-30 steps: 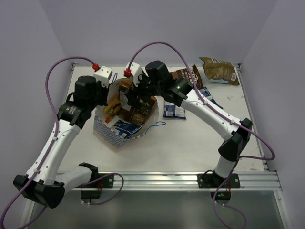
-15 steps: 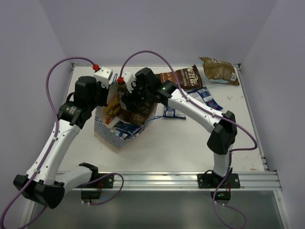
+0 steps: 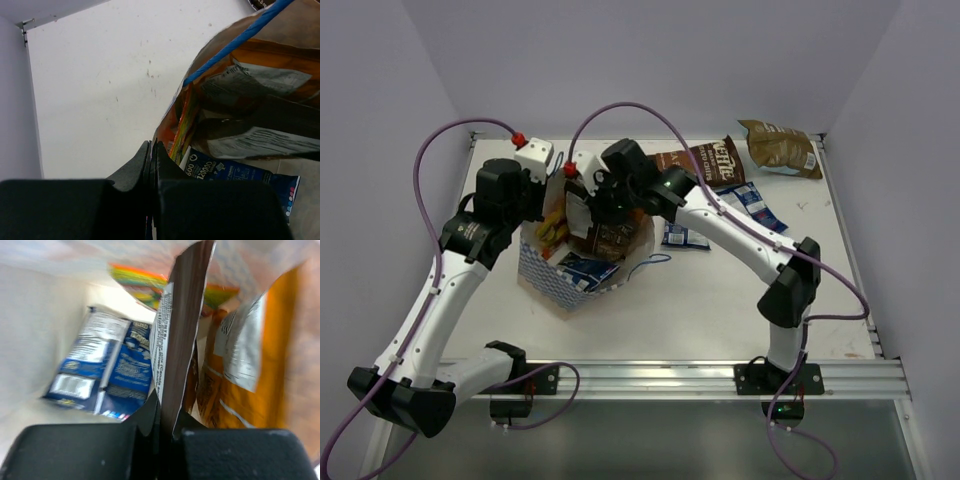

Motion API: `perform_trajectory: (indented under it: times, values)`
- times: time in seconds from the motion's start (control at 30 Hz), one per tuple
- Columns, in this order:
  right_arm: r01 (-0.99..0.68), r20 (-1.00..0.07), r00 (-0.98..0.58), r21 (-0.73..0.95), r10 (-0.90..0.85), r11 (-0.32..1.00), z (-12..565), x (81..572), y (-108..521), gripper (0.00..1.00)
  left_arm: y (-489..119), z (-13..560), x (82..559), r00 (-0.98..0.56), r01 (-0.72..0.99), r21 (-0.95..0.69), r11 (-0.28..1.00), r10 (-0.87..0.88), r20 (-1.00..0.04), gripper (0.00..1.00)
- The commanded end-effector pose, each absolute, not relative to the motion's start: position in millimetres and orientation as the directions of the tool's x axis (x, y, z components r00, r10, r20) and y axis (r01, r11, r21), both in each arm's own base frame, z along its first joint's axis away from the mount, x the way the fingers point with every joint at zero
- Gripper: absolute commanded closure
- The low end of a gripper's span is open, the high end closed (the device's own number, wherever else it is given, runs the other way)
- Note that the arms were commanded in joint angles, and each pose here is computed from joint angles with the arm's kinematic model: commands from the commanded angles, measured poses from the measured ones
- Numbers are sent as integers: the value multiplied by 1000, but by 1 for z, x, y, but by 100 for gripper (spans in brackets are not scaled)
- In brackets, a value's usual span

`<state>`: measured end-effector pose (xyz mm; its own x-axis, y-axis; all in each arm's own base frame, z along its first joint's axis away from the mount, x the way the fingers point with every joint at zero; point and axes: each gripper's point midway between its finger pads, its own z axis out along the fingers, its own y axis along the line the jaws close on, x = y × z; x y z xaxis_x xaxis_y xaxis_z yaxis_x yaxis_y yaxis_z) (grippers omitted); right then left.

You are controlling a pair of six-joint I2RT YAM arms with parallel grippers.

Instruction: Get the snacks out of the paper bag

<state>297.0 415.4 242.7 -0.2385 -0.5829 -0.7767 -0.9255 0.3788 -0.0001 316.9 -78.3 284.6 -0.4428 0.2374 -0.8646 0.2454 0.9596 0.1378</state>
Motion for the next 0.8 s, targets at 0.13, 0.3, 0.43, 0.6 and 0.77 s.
perform_trajectory:
  times: [0.13, 0.3, 0.43, 0.6, 0.77]
  values:
    - [-896, -986, 14, -87, -168, 436, 472, 247, 361, 100, -72, 335, 328, -316, 167, 142, 976, 189, -930, 100]
    - [-788, -996, 69, -89, -56, 609, 528, 243, 299, 100, -64, 335, 328, -320, 130, 159, 979, 193, -927, 100]
    - [-590, -994, 99, -16, 52, 807, 559, 253, 226, 100, -57, 332, 328, -335, 96, 175, 980, 197, -921, 100]
    - [-291, -984, 94, 119, 152, 949, 553, 262, 125, 100, -53, 330, 326, -346, 72, 175, 982, 189, -919, 100]
    - [-10, -986, 32, 162, 163, 987, 502, 287, 62, 100, -57, 329, 325, -351, 88, 155, 984, 176, -920, 100]
